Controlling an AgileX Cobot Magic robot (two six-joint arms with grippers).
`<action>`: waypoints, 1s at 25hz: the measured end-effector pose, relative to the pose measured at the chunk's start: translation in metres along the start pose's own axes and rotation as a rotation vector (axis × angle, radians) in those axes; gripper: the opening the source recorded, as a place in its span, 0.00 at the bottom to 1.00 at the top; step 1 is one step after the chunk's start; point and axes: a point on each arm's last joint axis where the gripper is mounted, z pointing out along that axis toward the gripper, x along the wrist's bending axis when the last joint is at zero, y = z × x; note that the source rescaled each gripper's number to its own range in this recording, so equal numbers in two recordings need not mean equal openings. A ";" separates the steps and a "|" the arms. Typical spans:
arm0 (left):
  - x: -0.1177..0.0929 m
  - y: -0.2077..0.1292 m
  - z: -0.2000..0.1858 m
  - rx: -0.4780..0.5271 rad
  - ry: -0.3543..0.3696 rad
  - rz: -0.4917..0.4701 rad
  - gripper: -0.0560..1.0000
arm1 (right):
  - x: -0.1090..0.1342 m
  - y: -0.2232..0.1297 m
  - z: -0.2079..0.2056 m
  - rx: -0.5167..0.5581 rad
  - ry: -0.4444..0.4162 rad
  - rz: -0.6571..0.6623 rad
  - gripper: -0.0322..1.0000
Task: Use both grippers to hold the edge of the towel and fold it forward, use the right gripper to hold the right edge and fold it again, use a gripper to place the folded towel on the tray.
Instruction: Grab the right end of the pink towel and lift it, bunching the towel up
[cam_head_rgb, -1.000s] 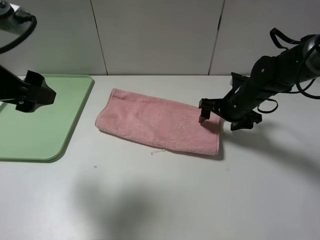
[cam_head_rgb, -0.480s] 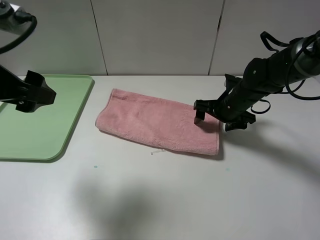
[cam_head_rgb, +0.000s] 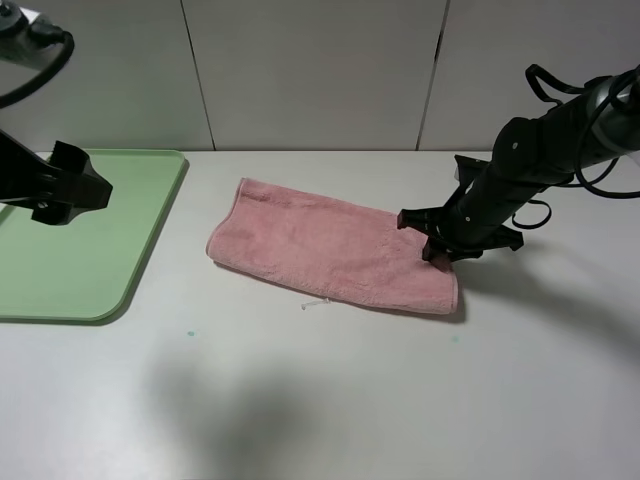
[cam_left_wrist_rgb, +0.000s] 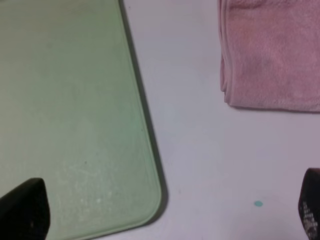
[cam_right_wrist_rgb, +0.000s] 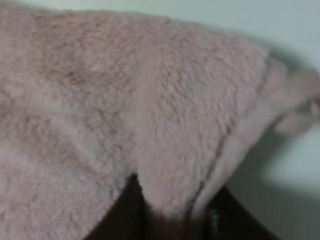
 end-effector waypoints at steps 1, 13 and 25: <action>0.000 0.000 0.000 0.000 0.000 0.000 1.00 | 0.002 -0.002 0.001 0.015 0.006 0.020 0.23; 0.000 0.000 0.000 0.000 0.000 0.000 1.00 | 0.005 -0.004 0.001 0.026 0.015 0.007 0.08; 0.000 0.000 0.000 0.000 0.000 0.000 1.00 | -0.022 0.001 -0.045 0.063 -0.049 -0.051 0.08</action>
